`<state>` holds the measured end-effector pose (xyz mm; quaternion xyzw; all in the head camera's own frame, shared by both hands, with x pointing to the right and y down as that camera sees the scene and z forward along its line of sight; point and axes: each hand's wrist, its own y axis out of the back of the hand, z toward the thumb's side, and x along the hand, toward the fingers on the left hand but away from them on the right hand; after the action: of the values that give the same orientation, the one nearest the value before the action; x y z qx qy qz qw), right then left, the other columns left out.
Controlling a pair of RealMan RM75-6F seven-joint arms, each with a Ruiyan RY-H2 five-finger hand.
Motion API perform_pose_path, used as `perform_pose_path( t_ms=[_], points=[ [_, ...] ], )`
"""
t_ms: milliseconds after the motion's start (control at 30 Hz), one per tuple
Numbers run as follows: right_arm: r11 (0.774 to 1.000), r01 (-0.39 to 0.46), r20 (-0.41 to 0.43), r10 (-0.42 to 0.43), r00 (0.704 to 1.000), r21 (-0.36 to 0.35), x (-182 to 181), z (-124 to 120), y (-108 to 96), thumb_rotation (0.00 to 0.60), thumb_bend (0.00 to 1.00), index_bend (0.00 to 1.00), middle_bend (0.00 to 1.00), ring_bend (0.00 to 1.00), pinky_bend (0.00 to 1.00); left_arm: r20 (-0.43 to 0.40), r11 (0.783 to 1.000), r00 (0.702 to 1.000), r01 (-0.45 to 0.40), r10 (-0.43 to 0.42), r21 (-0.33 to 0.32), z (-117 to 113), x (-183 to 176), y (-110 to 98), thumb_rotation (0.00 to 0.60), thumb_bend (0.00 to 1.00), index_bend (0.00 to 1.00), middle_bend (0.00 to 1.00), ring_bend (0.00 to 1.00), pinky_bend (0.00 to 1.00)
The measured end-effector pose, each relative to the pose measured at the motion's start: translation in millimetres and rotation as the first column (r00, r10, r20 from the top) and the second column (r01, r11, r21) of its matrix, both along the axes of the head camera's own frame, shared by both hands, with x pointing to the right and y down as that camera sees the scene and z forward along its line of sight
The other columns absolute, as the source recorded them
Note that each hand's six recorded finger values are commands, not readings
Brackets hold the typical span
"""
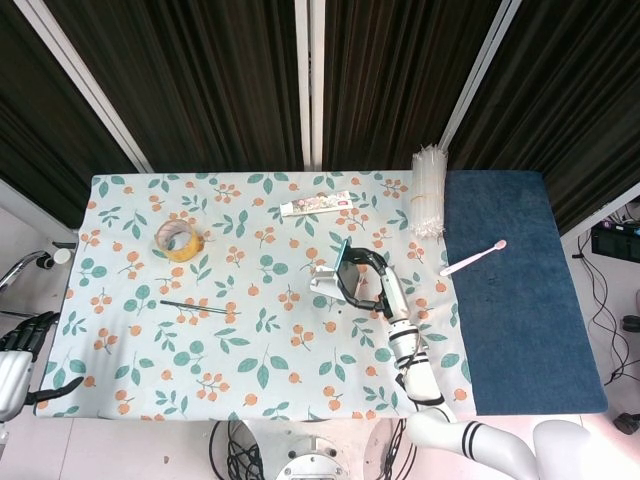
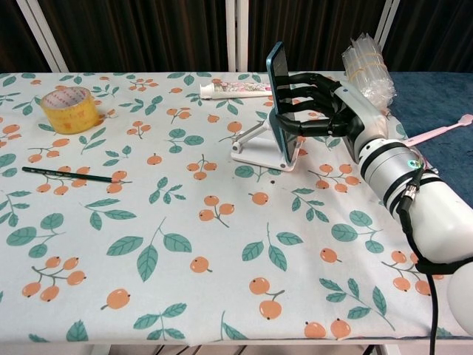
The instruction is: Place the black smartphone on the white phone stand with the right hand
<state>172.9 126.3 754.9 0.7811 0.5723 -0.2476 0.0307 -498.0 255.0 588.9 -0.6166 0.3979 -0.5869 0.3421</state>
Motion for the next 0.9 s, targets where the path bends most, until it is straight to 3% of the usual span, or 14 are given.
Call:
perform_pose_path(
  t_ms=[900],
  points=[
    [1.000,0.009,-0.019,-0.009,1.000,0.001,3.4,4.3,-1.4,0.600,0.37,0.59,0.40,0.39,0.00,0.003,1.000,1.000,0.008,-0.008,-0.008,2.4,-2.7,1.5,0.442,0.02,0.10,0.09,0.11,0.22]
  ],
)
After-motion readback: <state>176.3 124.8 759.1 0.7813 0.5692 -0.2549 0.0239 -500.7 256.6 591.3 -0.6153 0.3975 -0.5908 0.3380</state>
